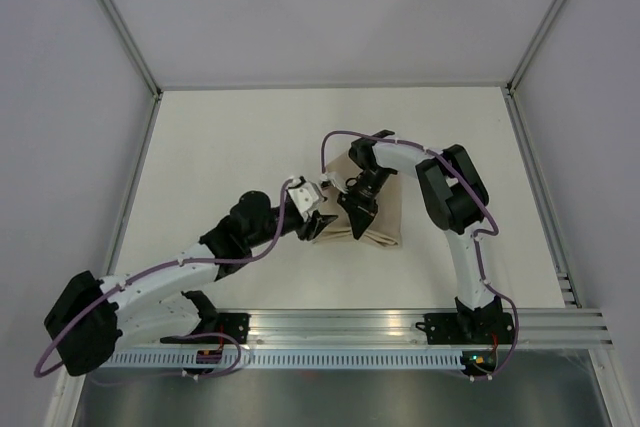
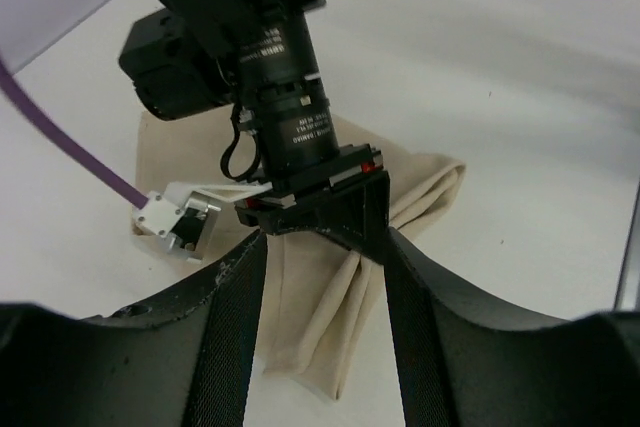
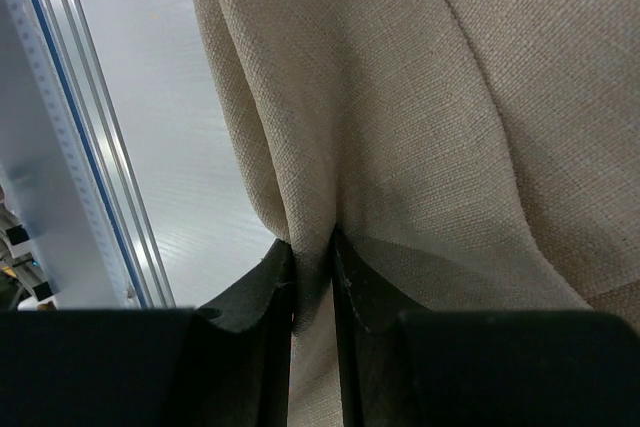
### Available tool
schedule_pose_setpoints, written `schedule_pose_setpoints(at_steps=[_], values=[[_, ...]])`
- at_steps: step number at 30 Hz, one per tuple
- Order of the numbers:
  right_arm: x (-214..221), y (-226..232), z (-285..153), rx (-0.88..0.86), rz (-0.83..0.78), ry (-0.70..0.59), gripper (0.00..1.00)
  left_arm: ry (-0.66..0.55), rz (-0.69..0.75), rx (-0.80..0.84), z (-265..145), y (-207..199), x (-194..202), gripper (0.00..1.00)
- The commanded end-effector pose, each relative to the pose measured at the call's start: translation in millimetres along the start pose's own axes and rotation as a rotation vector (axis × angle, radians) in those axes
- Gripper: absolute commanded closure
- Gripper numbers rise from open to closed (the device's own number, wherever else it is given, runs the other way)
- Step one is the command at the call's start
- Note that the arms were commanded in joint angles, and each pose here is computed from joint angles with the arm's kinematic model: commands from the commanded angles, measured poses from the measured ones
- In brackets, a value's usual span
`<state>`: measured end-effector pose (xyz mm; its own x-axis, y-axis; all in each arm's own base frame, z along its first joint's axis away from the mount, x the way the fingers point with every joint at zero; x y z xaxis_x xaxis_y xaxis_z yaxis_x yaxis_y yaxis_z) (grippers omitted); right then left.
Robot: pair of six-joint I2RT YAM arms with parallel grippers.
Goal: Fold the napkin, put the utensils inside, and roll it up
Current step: Roll the napkin with the utensil
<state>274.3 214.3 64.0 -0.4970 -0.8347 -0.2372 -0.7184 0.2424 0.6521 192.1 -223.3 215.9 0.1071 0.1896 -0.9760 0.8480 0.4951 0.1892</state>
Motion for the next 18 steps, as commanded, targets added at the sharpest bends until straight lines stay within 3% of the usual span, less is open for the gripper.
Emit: schedule_pose_setpoints(at_steps=[1,7,18], values=[[25,-32,16,0.069,-0.005,0.142,0.87,-0.038,0.235,0.037,21,-9,-7,0.45],[27,-34,16,0.067,0.009,0.137,0.87,0.129,0.304,0.127,52,-25,29,0.44],[33,-41,17,0.056,0.033,0.14,0.87,0.277,0.413,0.227,85,-50,78,0.41]])
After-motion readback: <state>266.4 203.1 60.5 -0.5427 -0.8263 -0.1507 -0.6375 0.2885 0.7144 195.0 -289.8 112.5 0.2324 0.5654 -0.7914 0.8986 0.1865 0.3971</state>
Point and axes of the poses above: each gripper's point midway between its finger pads, its own z axis out along the fingers, its own y axis along the line the jaws close on, x = y × z, the point moved 7 cm from there along -z, back along the fingers, and after that the axes turned 7 degrees about z, right-handed, at the moved point
